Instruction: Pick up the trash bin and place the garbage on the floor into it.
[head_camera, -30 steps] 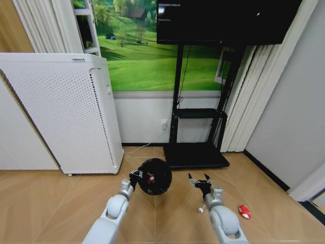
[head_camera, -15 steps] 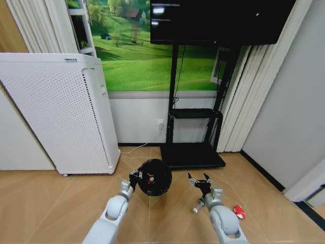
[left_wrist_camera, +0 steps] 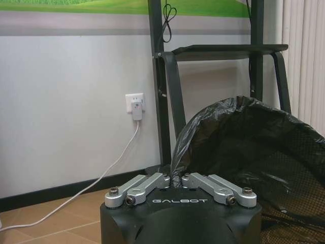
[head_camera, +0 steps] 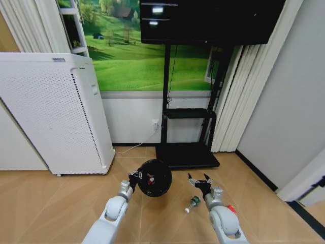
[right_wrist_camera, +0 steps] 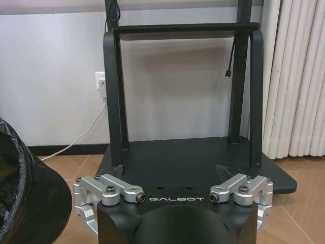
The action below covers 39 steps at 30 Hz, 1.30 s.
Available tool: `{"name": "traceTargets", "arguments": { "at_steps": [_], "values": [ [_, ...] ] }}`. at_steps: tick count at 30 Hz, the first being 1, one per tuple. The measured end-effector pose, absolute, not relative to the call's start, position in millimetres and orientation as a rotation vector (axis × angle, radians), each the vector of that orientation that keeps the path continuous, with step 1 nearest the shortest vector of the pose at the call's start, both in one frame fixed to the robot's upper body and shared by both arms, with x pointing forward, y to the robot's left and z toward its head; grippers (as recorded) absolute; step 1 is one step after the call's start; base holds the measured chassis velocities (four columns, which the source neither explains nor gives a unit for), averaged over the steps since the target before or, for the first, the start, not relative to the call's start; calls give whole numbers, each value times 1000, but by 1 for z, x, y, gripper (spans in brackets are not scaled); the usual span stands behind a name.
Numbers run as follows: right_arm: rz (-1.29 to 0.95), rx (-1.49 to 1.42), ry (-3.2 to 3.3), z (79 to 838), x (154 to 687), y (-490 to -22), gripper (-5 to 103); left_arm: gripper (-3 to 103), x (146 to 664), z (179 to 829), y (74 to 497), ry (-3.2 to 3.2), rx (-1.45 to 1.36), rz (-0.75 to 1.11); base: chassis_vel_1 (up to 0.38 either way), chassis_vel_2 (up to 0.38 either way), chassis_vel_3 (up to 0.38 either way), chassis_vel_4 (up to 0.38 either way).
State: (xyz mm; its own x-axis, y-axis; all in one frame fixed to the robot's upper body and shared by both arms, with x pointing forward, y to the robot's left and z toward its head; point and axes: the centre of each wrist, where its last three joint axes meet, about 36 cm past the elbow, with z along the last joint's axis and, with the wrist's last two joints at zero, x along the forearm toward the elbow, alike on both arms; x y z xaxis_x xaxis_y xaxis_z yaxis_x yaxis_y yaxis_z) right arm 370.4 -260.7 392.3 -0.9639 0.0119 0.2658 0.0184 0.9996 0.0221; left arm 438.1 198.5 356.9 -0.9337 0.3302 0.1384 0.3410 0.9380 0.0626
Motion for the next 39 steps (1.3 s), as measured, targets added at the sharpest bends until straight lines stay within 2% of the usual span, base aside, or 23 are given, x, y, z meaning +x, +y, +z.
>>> {"name": "traceTargets", "arguments": {
  "at_steps": [14,23,29,39],
  "values": [
    [-46,-17,-2853,391,369,-259,100,4,430,361,208,-2981,-492,-131,-86,-95,89,92],
    [-43,-21,-2715,356,356,-247,100,4,415,369,223,-2995,-450,-158,-33,-26,18,25],
    [-99,-101,-2554,318,357,-238,100,4,408,372,228,-3001,-435,-162,0,0,0,0],
    [-380,-226,-2301,288,370,-200,100,4,404,371,224,-3000,-434,-160,0,0,0,0]
  ]
}}
